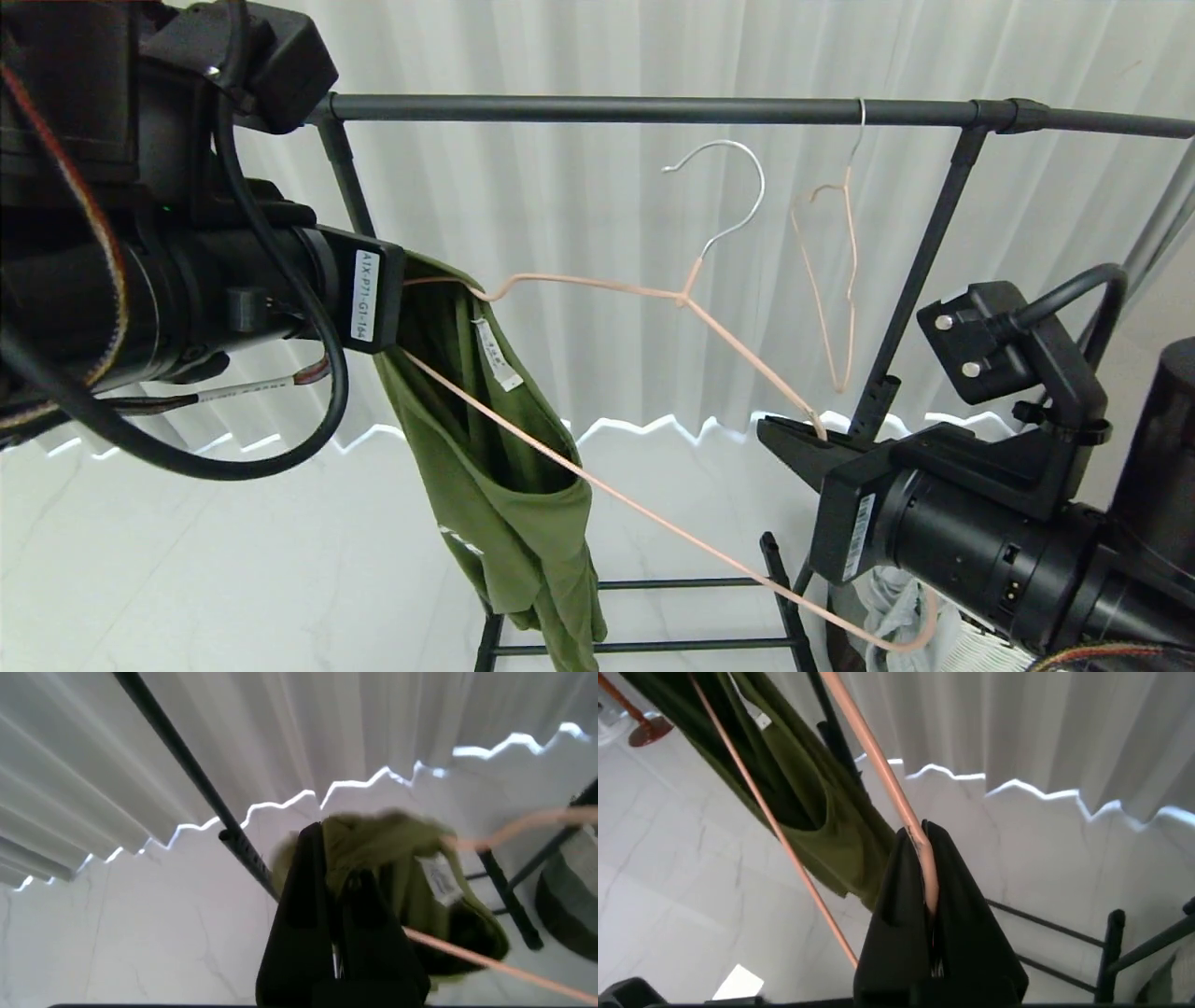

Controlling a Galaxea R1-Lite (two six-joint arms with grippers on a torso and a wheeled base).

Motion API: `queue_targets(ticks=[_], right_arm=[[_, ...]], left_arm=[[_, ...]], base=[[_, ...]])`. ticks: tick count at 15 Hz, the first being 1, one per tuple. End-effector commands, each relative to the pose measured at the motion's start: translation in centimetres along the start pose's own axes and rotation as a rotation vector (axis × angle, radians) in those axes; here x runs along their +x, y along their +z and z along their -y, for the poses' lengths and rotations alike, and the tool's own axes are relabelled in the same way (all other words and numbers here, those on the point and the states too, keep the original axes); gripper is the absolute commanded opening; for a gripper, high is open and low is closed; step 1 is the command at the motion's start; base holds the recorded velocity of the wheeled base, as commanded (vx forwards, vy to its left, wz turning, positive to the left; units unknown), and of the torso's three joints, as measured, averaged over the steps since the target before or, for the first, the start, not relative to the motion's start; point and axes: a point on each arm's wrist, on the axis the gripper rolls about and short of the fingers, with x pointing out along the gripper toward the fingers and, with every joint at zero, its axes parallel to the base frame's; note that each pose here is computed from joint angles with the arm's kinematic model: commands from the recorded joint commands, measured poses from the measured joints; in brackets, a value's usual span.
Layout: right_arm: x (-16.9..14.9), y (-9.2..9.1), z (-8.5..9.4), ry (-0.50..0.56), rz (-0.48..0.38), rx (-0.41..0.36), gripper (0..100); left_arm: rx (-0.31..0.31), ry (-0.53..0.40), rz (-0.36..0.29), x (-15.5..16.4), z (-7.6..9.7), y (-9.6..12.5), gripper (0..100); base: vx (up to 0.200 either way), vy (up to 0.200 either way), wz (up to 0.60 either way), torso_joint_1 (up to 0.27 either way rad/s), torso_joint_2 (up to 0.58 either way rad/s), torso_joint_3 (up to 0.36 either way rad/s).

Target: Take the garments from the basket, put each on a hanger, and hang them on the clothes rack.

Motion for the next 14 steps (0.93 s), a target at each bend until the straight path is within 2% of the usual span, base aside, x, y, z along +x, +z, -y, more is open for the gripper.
queue_targets(ticks=[1,6,11,14], right_arm=[[0.0,0.2,-0.1,0.005,0.016,-0.011,0],[0.3,0.0,-0.6,0.022,0.020,-0.036,0],[1.8,-1.4,-3.0,0.095,0.037,-0.048,0],[4.2,-1.4,-4.4,0.102,0.056,-0.037,0]], left_arm=[[0.027,-0.050,0.008,-0.8,0.9,0.0,0],[0.052,-0.132,0.028,-1.4,2.9,0.4,0],[-0.038,-0.172,0.059,-1.1,4.3,2.1,0],[-0.084,-0.181,0.059,-0.7,4.9,2.5,0]], base=[[0.000,0.000,0.00,0.000,0.00,0.000],[0.000,0.000,0.00,0.000,0.00,0.000],[0.000,0.000,0.00,0.000,0.00,0.000],[0.000,0.000,0.00,0.000,0.00,0.000]])
